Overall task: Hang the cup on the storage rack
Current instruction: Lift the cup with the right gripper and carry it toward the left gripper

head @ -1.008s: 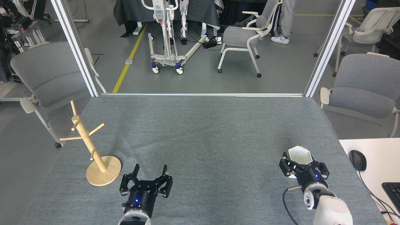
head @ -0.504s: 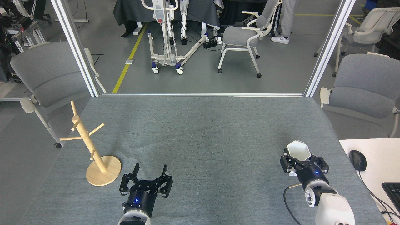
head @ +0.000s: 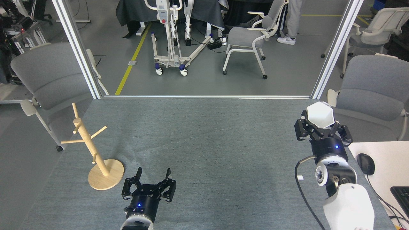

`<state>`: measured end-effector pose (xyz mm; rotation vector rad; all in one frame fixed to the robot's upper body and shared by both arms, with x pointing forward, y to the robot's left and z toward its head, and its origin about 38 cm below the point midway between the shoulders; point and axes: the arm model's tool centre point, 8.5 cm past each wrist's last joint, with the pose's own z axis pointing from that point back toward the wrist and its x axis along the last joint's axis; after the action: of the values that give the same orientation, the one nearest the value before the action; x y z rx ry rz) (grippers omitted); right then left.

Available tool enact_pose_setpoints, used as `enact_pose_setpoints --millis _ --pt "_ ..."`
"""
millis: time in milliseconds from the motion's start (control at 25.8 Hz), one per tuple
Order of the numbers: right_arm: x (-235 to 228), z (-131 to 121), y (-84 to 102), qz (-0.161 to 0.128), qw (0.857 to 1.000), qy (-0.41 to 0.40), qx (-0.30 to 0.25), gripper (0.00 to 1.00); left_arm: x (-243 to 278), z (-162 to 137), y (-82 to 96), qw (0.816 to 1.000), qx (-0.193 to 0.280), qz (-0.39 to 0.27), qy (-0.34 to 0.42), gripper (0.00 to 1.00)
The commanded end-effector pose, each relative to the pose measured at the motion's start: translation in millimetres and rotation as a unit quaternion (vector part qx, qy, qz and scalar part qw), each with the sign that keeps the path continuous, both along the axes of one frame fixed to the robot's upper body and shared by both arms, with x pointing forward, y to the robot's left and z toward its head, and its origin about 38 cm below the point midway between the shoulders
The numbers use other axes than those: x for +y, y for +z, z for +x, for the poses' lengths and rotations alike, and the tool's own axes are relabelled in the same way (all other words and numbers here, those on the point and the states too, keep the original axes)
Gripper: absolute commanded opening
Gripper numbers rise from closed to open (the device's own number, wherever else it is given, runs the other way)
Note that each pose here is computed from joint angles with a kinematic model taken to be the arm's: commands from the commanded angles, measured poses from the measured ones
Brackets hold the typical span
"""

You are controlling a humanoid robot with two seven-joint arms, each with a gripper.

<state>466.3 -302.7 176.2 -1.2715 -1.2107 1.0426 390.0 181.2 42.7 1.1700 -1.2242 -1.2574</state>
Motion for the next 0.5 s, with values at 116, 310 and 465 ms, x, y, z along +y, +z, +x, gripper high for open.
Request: enact_pose_setpoints --millis 116,310,465 --pt "89 -22 18.1 0.008 1.000 0.003 -0.002 0.44 2 0 2.0 1.000 -0.003 0.003 -0.002 0.99" --pt "153 -38 25.4 -0.006 1.000 0.001 0.025 0.45 -1 -5 25.5 0.998 -0.050 0.010 -0.028 0.99" --pt "204 -54 17.2 -0.016 0.999 -0.007 0.046 0.45 -12 -22 33.8 0.990 -0.081 0.063 -0.097 0.99"
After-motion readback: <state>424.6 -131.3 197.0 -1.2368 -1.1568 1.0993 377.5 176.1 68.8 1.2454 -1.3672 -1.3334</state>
